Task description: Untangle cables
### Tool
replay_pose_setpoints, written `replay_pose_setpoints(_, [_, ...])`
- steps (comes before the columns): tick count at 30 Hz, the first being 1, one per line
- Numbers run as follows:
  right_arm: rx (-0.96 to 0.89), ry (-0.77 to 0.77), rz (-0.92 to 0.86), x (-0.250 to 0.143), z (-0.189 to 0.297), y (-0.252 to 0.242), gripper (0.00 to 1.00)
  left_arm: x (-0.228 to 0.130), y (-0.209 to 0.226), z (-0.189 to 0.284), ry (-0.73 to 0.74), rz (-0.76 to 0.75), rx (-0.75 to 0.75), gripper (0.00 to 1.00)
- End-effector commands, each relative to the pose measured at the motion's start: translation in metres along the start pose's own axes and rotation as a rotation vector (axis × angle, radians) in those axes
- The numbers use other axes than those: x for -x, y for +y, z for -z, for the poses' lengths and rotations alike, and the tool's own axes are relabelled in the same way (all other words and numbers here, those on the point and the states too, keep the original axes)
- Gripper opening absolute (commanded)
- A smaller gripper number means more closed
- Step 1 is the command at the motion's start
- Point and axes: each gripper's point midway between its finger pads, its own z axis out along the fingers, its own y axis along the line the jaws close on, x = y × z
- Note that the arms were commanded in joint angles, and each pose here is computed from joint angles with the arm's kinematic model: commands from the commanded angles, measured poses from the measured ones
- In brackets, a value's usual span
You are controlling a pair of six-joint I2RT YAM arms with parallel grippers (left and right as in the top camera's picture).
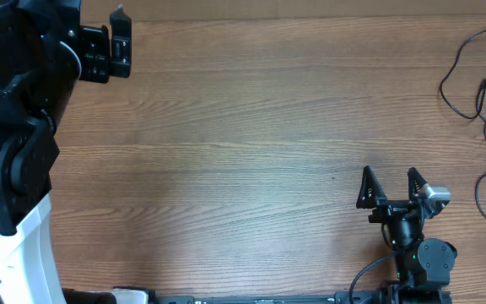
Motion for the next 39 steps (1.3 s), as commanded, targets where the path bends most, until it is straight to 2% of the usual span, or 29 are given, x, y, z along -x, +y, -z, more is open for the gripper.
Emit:
replay_pose_setpoints(1, [-0.009,-0.007,-0.003,-0.001,0.000,-0.003,1.00,-0.007,-0.005,0.000,0.028,-0.018,-0.023,1.00])
replay_pose_setpoints(9, [-0.009,-0.006,-0.003,-0.001,0.000,-0.003,1.00,-0.039,-0.010,0.003,0.160,-0.037,-0.042,1.00])
replay_pose_setpoints(12, [-0.009,-0.007,-0.003,-0.001,0.000,-0.003,1.00,-0.065,-0.008,0.008,0.264,-0.061,-0.035,1.00])
replay_pose_setpoints(14, [-0.009,-0.007,-0.003,-0.001,0.000,-0.003,1.00,-0.058,-0.008,0.006,0.240,-0.058,-0.032,1.00])
replay_pose_setpoints(20, [-0.009,-0.007,-0.003,-0.001,0.000,-0.003,1.00,0.037,-0.006,0.000,-0.150,-0.004,-0.035,1.00])
replay_pose_setpoints(26, [-0.009,-0.007,-0.003,-0.001,0.000,-0.003,1.00,0.136,-0.015,0.053,-0.609,-0.001,-0.136,1.00])
replay_pose_setpoints(32, [-0.009,-0.007,-0.003,-0.001,0.000,-0.003,1.00,0.177,-0.013,0.127,-0.884,-0.030,-0.173,1.00])
replay_pose_setpoints(39, [-0.009,-0.007,-0.003,-0.001,0.000,-0.003,1.00,0.187,-0.004,0.194,-1.039,-0.037,-0.151,1.00])
